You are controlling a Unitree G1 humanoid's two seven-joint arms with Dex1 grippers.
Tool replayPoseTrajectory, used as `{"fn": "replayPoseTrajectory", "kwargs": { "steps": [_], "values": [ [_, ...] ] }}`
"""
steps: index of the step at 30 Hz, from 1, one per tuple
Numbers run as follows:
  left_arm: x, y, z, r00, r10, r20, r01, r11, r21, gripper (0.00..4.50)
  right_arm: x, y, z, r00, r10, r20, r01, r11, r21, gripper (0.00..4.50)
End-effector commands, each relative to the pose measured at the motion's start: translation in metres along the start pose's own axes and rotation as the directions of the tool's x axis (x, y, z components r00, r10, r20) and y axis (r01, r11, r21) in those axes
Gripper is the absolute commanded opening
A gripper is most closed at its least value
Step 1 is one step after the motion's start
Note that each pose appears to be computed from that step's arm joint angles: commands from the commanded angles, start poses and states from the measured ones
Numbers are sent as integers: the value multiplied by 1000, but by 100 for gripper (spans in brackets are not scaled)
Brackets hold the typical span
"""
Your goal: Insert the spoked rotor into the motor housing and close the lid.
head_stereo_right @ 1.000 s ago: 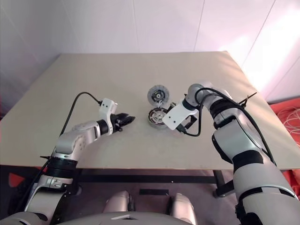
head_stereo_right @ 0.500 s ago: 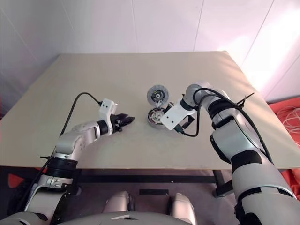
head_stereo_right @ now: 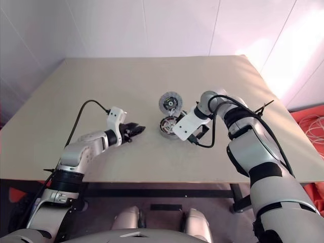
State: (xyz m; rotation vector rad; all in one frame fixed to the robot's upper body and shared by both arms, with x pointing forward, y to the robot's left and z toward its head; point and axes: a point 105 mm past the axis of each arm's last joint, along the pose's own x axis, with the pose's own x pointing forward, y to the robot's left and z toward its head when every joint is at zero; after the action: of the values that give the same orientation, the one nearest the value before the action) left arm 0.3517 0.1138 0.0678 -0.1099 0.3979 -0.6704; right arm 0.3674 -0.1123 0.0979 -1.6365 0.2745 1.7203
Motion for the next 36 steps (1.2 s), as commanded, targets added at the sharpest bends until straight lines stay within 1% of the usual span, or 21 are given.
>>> {"fn": "replayPoseTrajectory", "kwargs": {
  "steps": [1, 4, 7, 10, 12, 15, 18, 20, 23, 25, 27, 29, 33, 36],
  "values": [
    [0, -2, 17, 999, -10, 53, 8, 999, 38, 232, -11, -9, 3, 1000, -28, 1, 28, 999, -33, 448],
    [0, -2, 17, 999, -10, 53, 8, 999, 38, 232, -10, -12, 4, 999, -53, 3, 53, 998, -28, 448],
    [0, -2, 17, 999, -10, 53, 8, 999, 37, 232, -10, -9, 3, 1000, -21, 0, 21, 999, -32, 448],
    [0, -2, 17, 999, -10, 54, 8, 999, 36, 232, -10, -13, 3, 998, -58, -5, 58, 998, -34, 448],
    [0, -2, 17, 999, -9, 53, 7, 999, 36, 232, -10, -10, 3, 1000, -30, -5, 30, 999, -28, 448],
    [0, -3, 17, 999, -9, 53, 7, 999, 36, 232, -9, -14, 3, 998, -62, -4, 62, 998, -26, 448],
    [0, -2, 16, 999, -9, 53, 7, 999, 36, 232, -10, -10, 3, 999, -36, -4, 36, 999, -28, 448],
    [1, -2, 17, 998, -9, 54, 7, 999, 36, 232, -10, -16, 3, 997, -77, -5, 77, 997, -27, 448],
    [2, -1, 17, 998, -4, 56, 2, 999, 35, 232, -11, -14, 3, 998, -57, -4, 57, 998, -28, 448],
    [2, -1, 17, 998, -3, 57, 1, 999, 36, 232, -11, -20, 4, 994, -105, -5, 104, 994, -33, 448],
    [2, 0, 18, 998, -1, 57, -1, 999, 36, 232, -11, -13, 2, 999, -54, -7, 54, 998, -26, 448],
    [2, 1, 18, 998, 0, 58, -2, 999, 35, 232, -12, -16, 3, 997, -74, -2, 74, 997, -29, 448],
    [3, 1, 17, 998, 4, 55, -6, 999, 36, 232, -12, -23, 1, 992, -127, -27, 126, 991, -38, 448],
    [3, 1, 17, 999, 7, 54, -9, 999, 34, 232, -13, -19, -2, 994, -103, -42, 101, 994, -31, 448]
  ]
}}
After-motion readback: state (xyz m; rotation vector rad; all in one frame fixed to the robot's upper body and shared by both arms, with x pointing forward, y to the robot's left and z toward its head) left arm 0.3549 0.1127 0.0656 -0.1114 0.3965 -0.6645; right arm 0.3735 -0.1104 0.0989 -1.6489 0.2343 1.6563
